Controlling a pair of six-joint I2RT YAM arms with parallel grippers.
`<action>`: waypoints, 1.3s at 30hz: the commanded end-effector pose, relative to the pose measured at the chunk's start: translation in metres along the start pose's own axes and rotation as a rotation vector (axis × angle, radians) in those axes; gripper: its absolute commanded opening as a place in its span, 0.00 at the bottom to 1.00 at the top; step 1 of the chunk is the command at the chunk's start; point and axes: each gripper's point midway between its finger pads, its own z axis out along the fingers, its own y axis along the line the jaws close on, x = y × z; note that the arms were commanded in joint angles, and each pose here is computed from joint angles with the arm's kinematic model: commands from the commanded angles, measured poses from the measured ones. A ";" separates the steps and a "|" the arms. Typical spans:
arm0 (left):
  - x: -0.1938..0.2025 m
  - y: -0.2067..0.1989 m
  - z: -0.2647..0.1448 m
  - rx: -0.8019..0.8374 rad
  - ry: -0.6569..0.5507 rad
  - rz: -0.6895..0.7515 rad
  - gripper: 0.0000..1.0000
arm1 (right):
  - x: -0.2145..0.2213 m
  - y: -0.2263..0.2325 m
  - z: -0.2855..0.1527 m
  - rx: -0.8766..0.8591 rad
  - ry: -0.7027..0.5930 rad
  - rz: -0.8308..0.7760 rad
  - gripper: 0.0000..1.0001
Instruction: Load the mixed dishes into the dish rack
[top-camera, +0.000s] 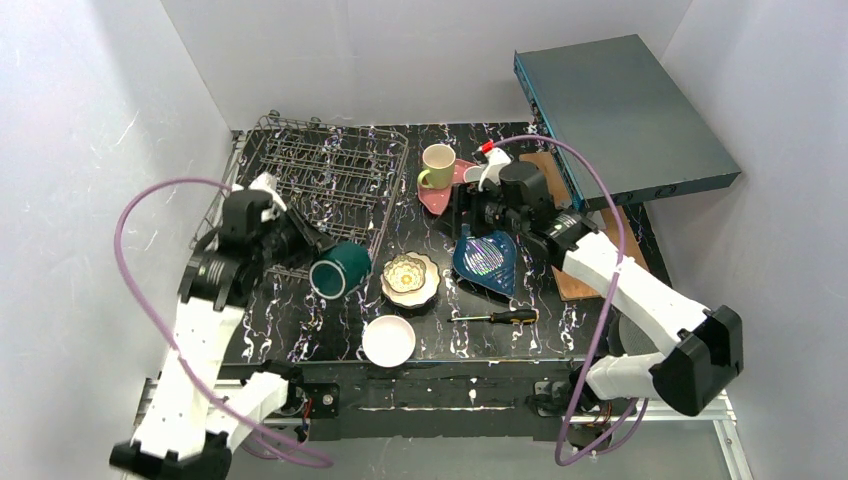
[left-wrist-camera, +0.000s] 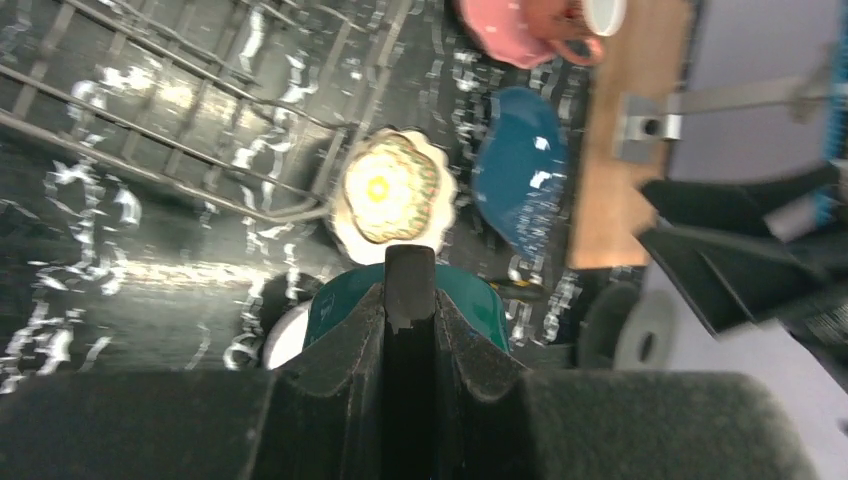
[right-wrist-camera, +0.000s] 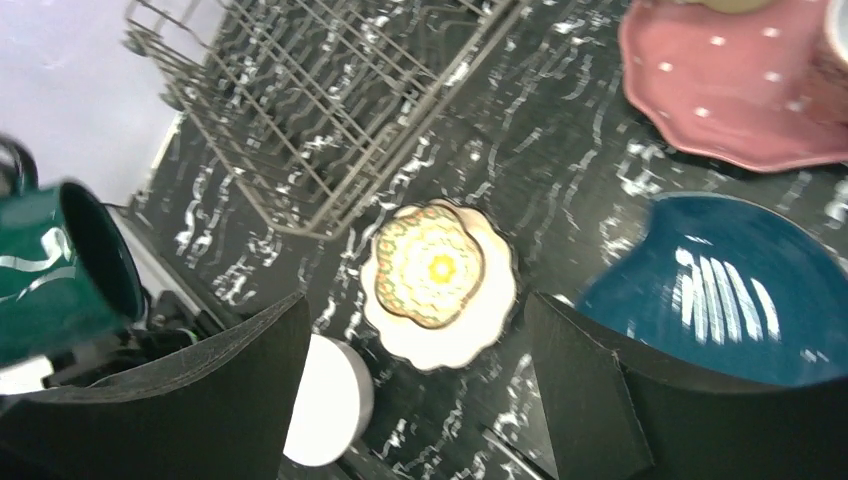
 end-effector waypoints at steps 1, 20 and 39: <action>-0.036 0.019 0.019 -0.189 -0.018 0.124 0.00 | 0.005 -0.020 -0.026 0.117 0.003 -0.118 0.86; -0.074 0.064 0.149 -0.481 0.309 0.122 0.00 | 0.026 -0.017 -0.027 0.053 0.030 -0.127 0.86; -0.008 0.140 0.190 -0.613 0.631 0.096 0.00 | 0.032 -0.016 -0.018 0.028 0.058 -0.126 0.86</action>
